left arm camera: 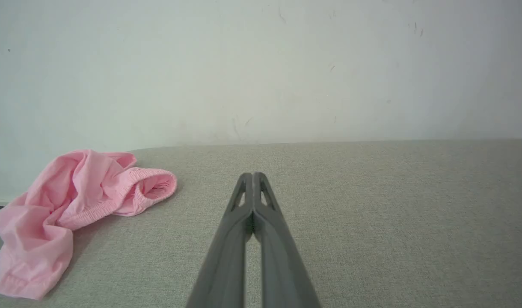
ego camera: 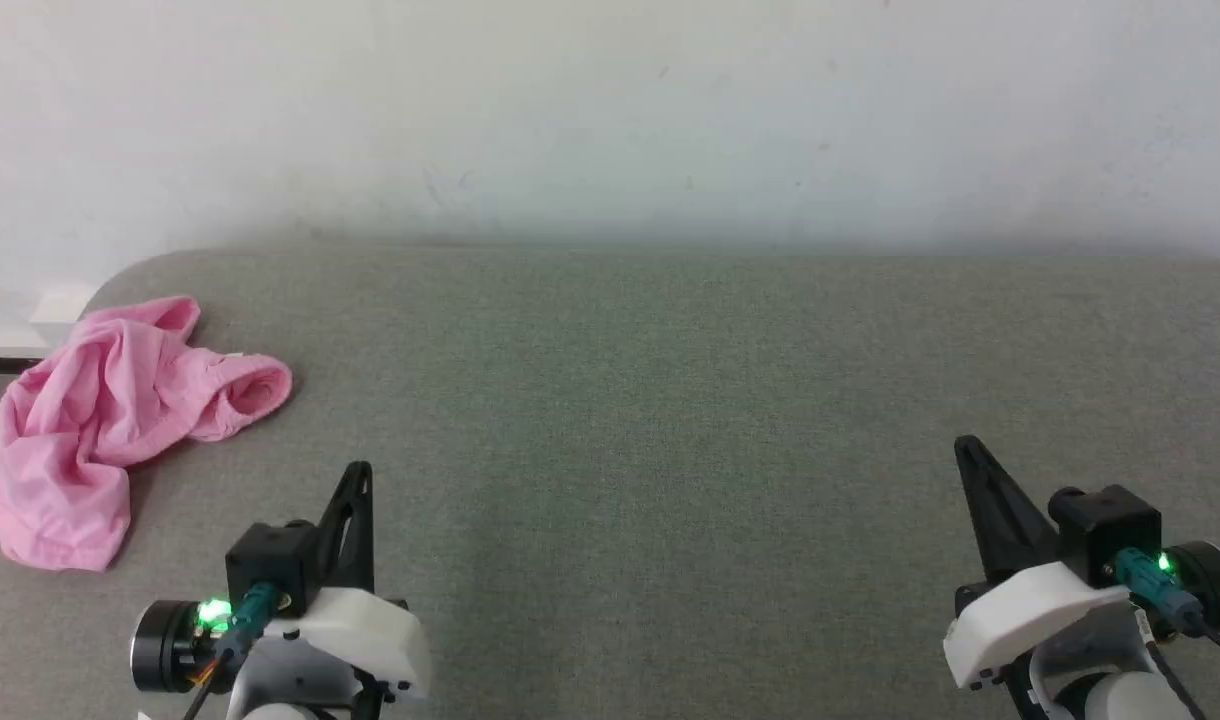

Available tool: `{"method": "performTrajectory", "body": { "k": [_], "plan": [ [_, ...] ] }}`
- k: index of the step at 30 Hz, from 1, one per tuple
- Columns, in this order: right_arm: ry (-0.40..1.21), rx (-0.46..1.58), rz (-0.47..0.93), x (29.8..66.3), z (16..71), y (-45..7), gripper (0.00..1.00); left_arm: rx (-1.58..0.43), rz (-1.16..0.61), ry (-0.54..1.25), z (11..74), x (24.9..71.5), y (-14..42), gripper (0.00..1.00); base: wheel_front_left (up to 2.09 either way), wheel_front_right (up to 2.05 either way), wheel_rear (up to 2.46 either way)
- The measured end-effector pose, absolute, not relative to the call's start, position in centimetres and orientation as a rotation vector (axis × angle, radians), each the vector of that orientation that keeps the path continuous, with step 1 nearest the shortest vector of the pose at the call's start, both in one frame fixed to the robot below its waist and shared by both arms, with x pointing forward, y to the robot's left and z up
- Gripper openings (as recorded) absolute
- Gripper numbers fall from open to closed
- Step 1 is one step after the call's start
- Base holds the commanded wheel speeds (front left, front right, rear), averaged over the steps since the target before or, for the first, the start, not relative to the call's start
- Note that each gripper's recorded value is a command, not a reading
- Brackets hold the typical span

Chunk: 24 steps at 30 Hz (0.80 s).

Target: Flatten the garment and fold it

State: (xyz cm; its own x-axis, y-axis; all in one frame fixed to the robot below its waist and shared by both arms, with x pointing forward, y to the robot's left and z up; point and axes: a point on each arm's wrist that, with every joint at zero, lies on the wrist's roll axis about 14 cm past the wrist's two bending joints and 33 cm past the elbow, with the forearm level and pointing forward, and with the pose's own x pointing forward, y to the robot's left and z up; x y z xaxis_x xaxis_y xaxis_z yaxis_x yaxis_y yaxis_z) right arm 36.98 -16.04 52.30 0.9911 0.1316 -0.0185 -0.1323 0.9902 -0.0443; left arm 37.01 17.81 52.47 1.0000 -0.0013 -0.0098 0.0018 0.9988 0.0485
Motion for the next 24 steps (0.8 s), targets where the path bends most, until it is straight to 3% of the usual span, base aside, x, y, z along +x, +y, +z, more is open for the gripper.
{"method": "performTrajectory", "body": {
  "k": [24],
  "plan": [
    [0.016, -0.045, 0.132, 36.99, 52.3, -16.04, 0.0, 0.048, -0.002, 0.01, 52.46, 37.01, 17.81, 0.0, 0.0, 0.0, 0.0]
  ]
}}
